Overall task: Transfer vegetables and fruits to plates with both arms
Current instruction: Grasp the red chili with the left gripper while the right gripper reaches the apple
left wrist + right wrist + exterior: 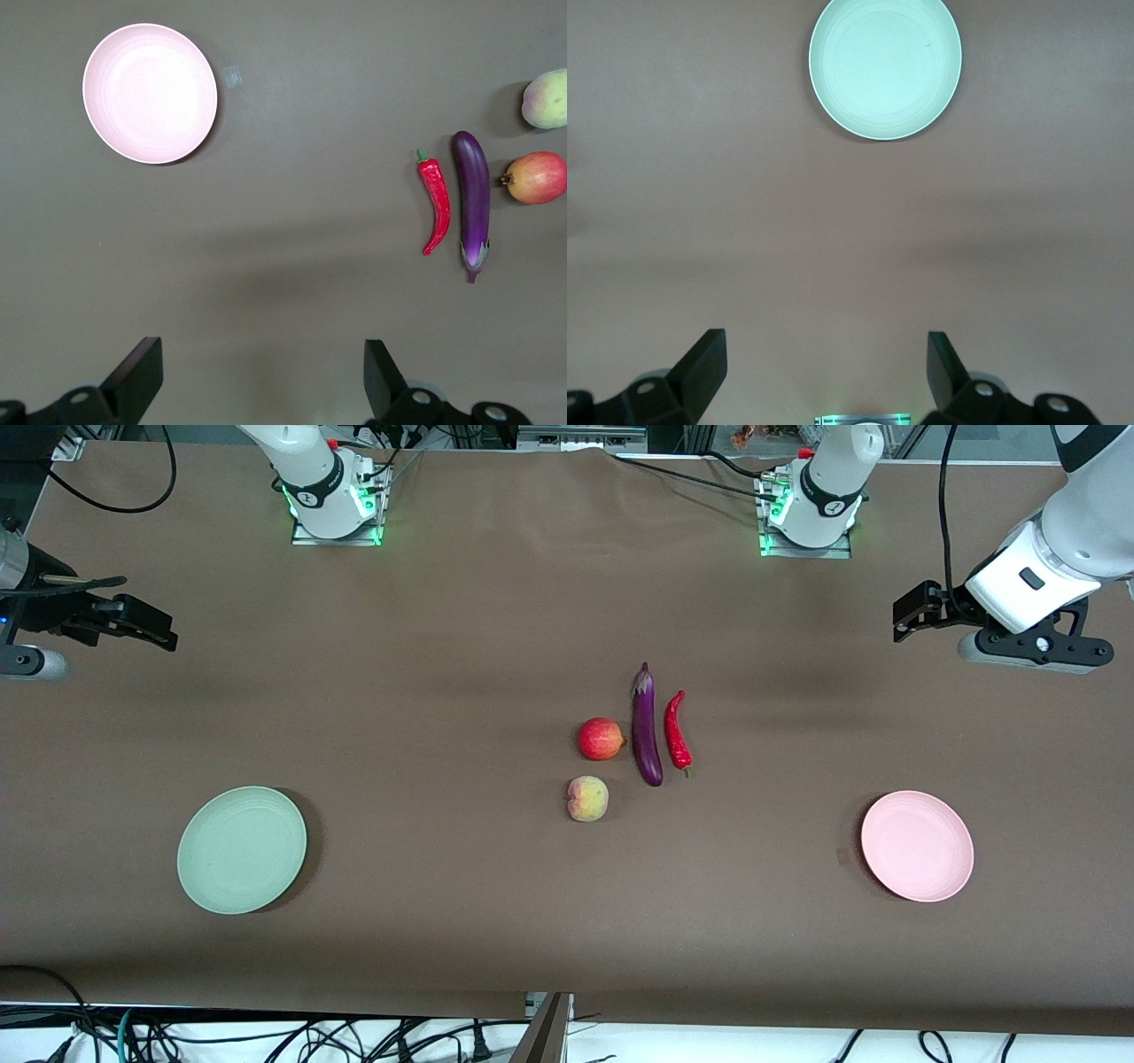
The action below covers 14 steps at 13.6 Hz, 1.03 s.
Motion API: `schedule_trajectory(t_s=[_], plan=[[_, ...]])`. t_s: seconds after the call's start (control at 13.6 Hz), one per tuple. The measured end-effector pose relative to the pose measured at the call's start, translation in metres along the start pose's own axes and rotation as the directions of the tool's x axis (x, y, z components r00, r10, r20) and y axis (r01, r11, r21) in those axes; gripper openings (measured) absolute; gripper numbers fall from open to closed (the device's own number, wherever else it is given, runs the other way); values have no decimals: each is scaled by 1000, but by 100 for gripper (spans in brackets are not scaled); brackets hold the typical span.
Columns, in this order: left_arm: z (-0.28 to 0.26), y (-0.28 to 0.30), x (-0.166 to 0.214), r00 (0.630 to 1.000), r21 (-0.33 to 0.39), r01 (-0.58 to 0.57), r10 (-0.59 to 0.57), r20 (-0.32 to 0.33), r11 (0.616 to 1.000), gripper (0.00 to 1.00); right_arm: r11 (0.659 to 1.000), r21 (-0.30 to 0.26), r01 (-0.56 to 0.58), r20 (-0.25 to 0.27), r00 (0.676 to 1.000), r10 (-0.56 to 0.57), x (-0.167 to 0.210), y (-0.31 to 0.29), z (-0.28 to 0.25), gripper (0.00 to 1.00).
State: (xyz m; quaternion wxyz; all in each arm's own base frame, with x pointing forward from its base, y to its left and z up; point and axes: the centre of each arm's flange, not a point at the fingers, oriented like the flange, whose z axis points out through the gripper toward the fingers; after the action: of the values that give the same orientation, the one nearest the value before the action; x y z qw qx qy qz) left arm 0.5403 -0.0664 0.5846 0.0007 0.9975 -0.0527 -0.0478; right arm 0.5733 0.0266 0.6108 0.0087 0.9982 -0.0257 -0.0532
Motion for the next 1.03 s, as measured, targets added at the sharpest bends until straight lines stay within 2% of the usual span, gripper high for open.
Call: schedule_trajectory(t_s=[0.22, 0.37, 0.52, 1.03], plan=[[7, 7, 1, 1000, 0, -13, 13, 29, 1000, 100, 1000, 0, 0, -1, 1000, 0, 0, 0, 0, 100], [34, 37, 5, 992, 1, -67, 66, 109, 998, 100, 1000, 0, 0, -1, 1000, 0, 0, 0, 0, 100], [66, 60, 19, 985, 1, -72, 71, 156, 997, 100, 1000, 0, 0, -4, 1000, 0, 1, 0, 0, 100], [189, 127, 73, 984, -7, 2, -1, 175, 1000, 100, 1000, 2, 0, -21, 1000, 0, 3, 0, -1, 100]])
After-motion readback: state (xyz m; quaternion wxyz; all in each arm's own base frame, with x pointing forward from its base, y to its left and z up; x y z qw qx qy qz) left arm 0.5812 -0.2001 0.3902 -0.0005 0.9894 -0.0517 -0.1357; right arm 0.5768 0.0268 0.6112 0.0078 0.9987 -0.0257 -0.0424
